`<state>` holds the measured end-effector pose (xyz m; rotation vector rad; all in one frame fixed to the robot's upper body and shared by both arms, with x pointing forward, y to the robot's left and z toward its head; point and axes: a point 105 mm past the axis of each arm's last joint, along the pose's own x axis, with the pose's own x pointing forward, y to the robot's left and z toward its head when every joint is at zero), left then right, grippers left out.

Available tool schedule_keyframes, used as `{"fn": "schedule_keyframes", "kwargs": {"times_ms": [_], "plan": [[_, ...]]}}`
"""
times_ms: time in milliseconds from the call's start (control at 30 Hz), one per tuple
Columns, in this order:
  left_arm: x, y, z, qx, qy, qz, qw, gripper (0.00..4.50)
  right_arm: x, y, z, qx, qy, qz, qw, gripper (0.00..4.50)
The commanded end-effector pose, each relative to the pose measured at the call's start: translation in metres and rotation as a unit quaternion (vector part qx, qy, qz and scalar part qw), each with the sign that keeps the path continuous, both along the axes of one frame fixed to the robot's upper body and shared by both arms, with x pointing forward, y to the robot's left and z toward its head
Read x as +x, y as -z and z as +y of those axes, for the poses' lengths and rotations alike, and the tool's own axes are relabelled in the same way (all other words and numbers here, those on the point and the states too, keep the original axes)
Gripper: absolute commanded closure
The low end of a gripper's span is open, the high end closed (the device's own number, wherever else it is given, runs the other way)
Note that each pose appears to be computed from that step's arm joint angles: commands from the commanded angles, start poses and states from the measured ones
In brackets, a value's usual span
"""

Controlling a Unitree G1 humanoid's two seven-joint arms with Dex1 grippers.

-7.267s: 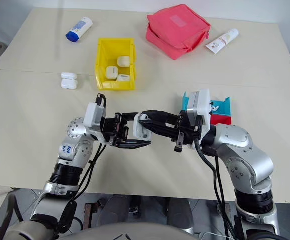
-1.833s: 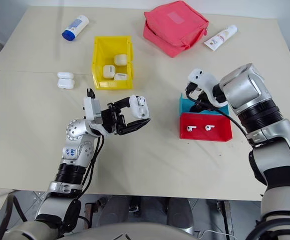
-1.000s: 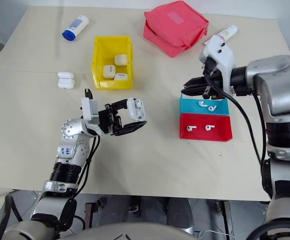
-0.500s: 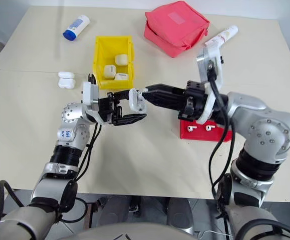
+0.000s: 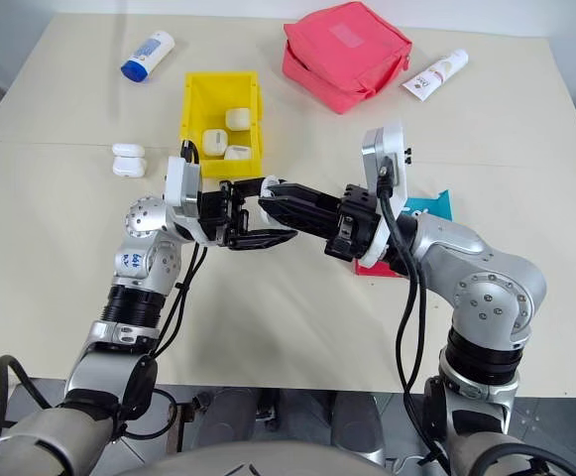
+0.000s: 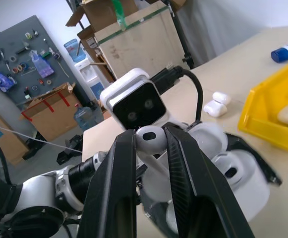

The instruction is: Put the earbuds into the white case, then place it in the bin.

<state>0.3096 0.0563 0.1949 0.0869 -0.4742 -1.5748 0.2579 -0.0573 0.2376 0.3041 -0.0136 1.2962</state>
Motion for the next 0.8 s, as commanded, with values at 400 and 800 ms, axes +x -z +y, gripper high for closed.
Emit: {"fn": "schedule_keyframes", "kwargs": {"times_ms": [400,800], "plan": [[-0.013,-0.029,0.005,-0.041,0.008,-0.010,0.999,1.68,0.004,0.018,-0.012,-0.031,0.023,-0.001,0.999,4.01],[-0.015,-0.037,0.008,-0.061,-0.003,-0.012,0.998,1.68,0.010,0.035,-0.018,-0.041,0.036,0.016,0.998,4.01]]}}
